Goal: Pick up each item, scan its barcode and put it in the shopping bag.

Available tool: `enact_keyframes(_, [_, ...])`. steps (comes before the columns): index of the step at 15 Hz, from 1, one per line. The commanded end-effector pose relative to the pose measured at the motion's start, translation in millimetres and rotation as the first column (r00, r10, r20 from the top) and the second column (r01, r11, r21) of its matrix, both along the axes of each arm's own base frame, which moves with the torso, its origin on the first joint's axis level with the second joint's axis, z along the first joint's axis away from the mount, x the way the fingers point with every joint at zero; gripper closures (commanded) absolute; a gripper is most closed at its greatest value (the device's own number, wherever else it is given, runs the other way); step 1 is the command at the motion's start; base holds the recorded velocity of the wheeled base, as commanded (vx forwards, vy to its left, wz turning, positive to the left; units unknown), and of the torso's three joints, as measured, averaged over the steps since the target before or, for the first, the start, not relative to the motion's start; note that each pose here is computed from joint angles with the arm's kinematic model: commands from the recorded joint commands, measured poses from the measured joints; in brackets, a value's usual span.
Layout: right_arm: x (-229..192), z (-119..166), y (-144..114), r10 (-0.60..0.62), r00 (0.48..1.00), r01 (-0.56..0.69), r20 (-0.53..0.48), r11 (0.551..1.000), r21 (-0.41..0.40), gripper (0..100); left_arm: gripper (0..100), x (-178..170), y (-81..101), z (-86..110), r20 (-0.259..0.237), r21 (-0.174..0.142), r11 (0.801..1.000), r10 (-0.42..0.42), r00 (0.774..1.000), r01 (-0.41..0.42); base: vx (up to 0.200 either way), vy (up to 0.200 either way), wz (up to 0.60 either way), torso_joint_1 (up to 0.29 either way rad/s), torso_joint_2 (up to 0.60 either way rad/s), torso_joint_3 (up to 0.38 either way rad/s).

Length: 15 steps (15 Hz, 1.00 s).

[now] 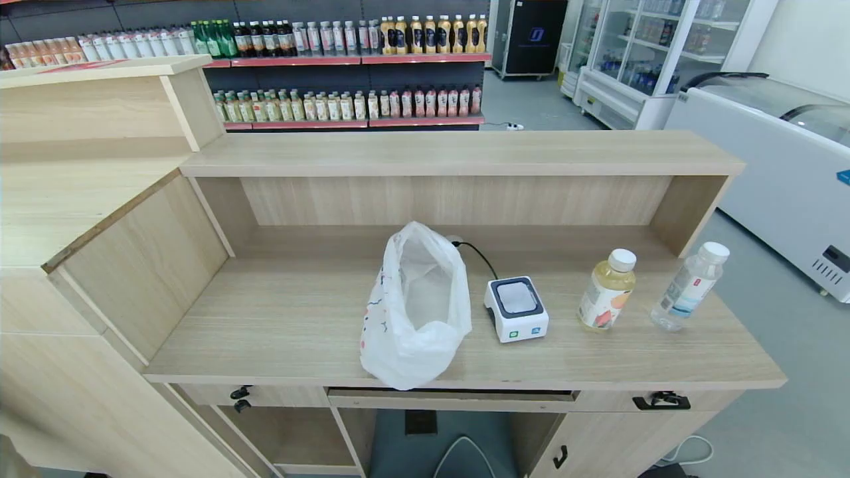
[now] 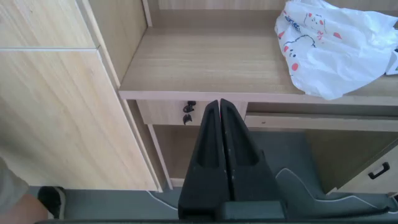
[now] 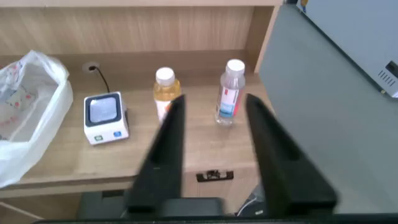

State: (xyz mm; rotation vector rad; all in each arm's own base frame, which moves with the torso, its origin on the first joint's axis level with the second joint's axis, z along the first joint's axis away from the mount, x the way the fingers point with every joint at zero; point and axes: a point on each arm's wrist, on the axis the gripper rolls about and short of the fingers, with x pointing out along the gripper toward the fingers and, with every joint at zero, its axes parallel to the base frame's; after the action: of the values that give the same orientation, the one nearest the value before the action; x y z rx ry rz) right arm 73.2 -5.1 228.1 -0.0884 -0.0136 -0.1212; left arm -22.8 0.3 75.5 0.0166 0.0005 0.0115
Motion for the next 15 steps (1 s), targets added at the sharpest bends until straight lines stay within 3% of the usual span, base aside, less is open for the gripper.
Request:
enact_keyframes(1, [87.4,-13.6,-11.3,-0.006,0.991,0.007,-0.136,1.000,0.004,0,100,0.0,0.0,0.0,0.000,0.000,1.000,0.001,1.000,-0.001,0.000,0.000,0.00,0.000,0.00,0.000])
enact_keyframes(6, [174.0,-67.6,-37.0,-0.050,0.984,0.044,-0.170,0.998,-0.038,0,100,0.0,0.0,0.0,0.000,0.000,1.000,0.001,1.000,-0.001,0.000,0.000,0.00,0.000,0.00,0.000])
enact_keyframes(10, [188.0,-107.0,-42.2,-0.053,0.965,0.031,-0.256,0.995,-0.090,0,100,0.0,0.0,0.0,0.000,0.000,1.000,0.001,1.000,-0.001,0.000,0.000,0.00,0.000,0.00,0.000])
enact_keyframes(15, [208.6,-135.6,-40.2,-0.001,0.964,-0.022,-0.264,0.996,-0.085,0,100,0.0,0.0,0.0,0.000,0.000,1.000,0.001,1.000,-0.001,0.000,0.000,0.00,0.000,0.00,0.000])
